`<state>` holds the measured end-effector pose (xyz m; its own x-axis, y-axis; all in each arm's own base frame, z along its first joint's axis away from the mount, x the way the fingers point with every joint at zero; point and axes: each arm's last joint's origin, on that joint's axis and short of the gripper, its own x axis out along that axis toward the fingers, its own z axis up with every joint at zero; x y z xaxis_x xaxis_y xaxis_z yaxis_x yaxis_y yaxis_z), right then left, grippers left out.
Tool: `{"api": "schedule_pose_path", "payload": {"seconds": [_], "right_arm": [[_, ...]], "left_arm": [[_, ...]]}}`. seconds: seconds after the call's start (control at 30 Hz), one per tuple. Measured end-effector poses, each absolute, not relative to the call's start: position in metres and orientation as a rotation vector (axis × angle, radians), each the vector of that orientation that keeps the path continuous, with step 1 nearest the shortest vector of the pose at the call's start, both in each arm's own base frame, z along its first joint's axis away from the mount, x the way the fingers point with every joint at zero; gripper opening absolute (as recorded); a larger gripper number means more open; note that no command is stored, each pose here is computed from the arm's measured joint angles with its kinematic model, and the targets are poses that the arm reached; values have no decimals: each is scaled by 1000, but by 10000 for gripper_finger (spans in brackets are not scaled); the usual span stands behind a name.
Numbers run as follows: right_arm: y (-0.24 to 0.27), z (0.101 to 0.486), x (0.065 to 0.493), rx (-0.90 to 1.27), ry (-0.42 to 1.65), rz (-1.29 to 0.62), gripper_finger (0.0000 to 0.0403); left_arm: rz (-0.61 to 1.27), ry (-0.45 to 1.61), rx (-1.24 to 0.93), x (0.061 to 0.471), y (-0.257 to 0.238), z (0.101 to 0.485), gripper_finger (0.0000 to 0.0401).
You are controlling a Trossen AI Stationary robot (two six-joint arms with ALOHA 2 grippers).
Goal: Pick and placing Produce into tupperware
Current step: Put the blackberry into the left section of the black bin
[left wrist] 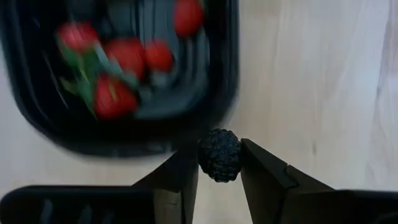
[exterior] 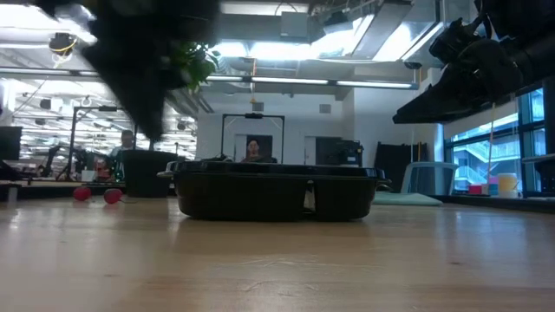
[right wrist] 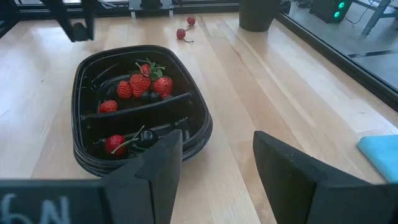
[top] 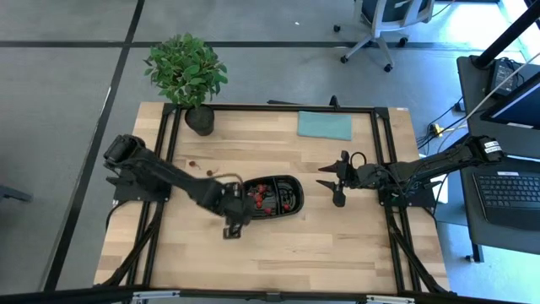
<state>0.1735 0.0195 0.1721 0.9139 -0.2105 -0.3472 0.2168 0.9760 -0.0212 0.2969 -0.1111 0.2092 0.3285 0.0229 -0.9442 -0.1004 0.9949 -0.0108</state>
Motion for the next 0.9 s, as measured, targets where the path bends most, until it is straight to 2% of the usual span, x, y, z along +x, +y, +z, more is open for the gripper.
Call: {"api": "schedule_pose_path", "payload": {"seconds": [0.3,0.6,0.9], "right_arm": [[19,172,173,17,357,-220,200],[20,172,173,-6,363,-216,200],[19,171,173,-9,370,-217,200]], "left_arm": [[33,1099,38,325,-65,213,99],[2,999,111,337,-50,218,100],[8,1063,124,344,-42,197,100]]}}
